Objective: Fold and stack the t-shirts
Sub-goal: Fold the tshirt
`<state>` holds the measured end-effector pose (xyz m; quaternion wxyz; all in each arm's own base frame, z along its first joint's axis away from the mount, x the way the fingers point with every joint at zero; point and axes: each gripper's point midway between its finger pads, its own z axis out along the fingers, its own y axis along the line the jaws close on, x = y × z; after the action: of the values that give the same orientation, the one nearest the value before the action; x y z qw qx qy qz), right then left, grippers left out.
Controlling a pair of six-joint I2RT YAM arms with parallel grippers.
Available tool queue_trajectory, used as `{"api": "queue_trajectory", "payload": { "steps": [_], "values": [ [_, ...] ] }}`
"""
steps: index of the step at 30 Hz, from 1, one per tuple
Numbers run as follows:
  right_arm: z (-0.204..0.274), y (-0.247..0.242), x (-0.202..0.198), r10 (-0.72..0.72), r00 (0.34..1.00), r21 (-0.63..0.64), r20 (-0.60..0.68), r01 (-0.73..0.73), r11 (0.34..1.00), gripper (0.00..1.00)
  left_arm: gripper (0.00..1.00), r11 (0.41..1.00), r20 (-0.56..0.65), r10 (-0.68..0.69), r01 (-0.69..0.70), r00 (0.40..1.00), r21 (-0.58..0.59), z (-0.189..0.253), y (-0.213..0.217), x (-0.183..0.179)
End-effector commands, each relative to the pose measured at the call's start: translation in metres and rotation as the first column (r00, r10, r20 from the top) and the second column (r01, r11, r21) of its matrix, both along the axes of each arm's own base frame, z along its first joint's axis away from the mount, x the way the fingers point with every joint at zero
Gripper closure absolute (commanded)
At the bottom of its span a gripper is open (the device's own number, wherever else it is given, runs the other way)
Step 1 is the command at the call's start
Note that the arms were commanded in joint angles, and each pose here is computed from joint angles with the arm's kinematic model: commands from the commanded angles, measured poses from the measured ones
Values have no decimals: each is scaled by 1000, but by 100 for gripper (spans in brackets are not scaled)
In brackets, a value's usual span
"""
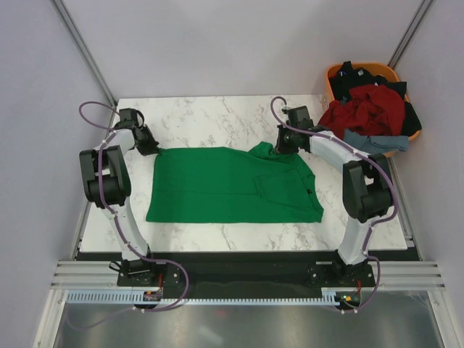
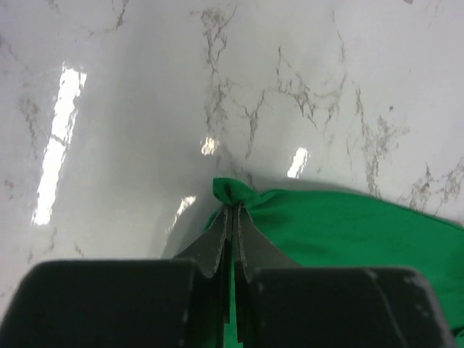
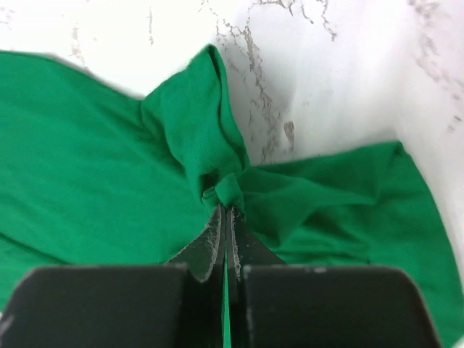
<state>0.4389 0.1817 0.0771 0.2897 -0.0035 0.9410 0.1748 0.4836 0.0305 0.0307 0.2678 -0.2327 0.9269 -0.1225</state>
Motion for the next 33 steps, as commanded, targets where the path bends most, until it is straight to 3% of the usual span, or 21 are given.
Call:
{"api": "queue_trajectory", "payload": {
  "steps": [1, 8, 21, 33],
  "values": [
    [46, -5, -10, -13, 995, 18, 97, 11, 1000, 100, 98, 1000, 107, 6, -4, 994, -22, 61, -8, -7],
    [48, -22, -52, -25, 995, 4, 92, 25, 1000, 100, 98, 1000, 149, 0, 2, 989, -11, 92, -12, -35],
    [75, -47, -110, -66, 988, 4, 142, 66, 998, 100, 98, 999, 101, 21, -25, 995, 38, 80, -10, -93],
    [70, -61, -150, -96, 988, 11, 122, 95, 995, 100, 98, 992, 78, 40, -48, 996, 114, 74, 1, -118]
  ]
}}
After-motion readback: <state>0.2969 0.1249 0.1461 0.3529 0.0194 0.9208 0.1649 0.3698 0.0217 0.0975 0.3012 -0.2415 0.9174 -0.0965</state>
